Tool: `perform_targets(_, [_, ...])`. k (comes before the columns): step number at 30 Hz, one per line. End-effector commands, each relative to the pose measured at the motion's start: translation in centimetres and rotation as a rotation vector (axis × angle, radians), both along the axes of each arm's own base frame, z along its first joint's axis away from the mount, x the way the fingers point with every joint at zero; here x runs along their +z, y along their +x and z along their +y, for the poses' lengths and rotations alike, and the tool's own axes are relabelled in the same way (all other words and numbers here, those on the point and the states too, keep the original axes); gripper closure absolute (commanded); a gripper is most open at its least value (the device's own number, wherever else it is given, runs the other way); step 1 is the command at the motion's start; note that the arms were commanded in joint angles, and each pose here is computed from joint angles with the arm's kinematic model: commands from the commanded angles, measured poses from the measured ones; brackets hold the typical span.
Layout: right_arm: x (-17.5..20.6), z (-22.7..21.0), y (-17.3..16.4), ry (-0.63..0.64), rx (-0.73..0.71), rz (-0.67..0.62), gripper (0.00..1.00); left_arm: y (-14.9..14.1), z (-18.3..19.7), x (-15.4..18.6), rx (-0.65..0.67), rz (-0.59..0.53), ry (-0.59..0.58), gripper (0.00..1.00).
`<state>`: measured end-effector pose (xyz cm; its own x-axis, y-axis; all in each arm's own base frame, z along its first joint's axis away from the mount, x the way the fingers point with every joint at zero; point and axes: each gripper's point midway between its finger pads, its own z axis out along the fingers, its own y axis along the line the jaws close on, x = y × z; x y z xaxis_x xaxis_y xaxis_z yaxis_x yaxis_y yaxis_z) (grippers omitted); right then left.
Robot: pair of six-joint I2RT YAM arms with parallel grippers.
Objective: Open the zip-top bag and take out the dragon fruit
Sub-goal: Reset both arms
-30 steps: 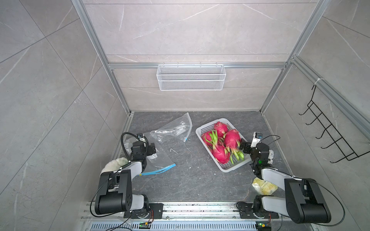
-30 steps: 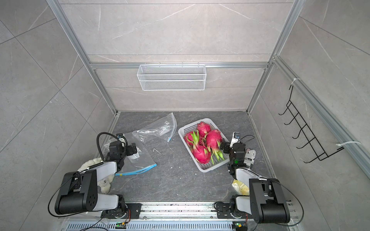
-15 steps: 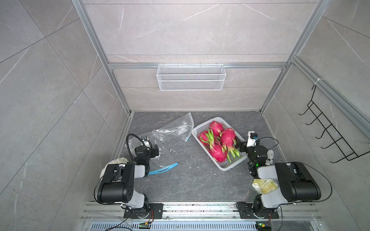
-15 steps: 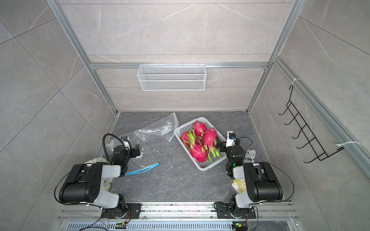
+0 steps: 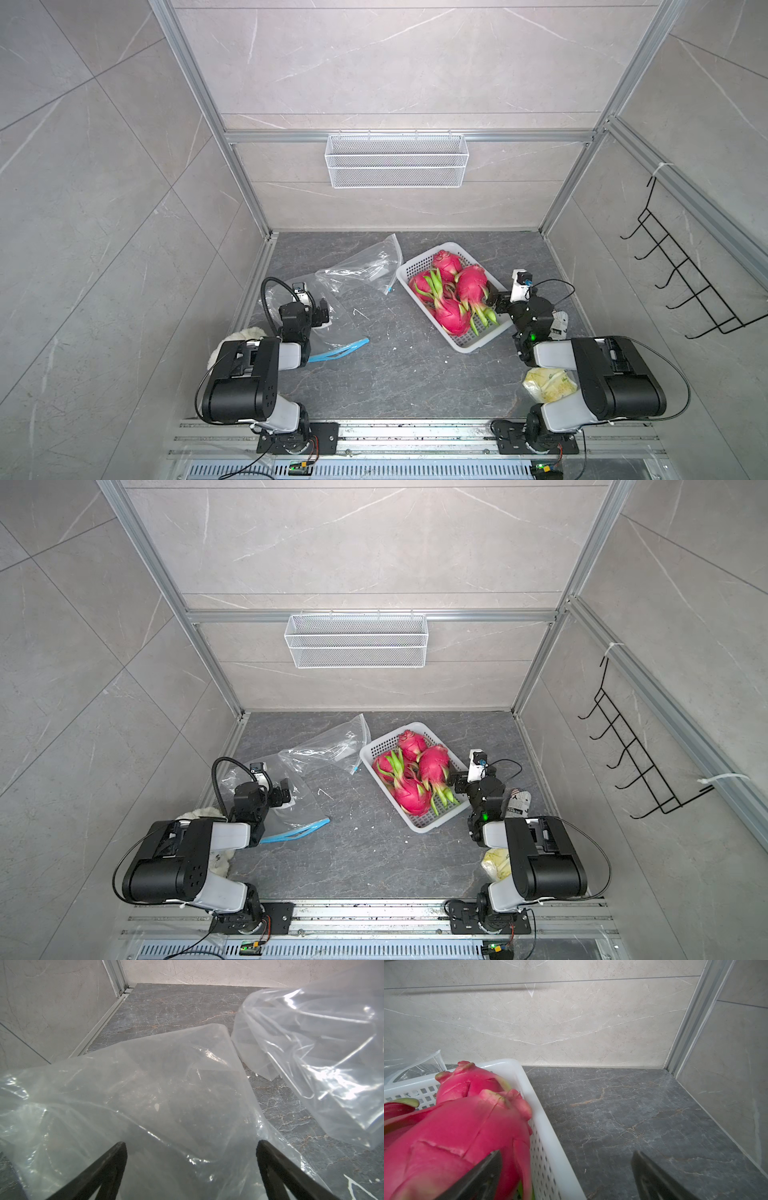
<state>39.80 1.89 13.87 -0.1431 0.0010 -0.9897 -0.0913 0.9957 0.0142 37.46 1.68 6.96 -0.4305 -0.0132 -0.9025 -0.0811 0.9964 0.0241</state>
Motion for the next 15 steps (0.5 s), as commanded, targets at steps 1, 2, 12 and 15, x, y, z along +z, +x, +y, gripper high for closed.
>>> perform_targets(1, [-4.20,0.82,-1.01,0.012,0.030,0.163,0.00,0.93,0.51,1.73,0.015,-0.065,0.021,0.00])
perform_targets(2, [-4.21,0.78,-1.00,0.012,0.029,0.164,0.00,0.88,0.51,1.70,0.014,-0.064,0.021,0.00])
perform_targets(12, [-4.25,0.79,-1.03,0.013,0.029,0.164,0.00,0.93,0.57,1.66,0.012,-0.061,0.014,0.00])
perform_targets(15, [-4.20,0.77,-1.00,0.013,0.028,0.163,0.00,1.02,0.57,1.61,0.012,-0.056,0.012,0.00])
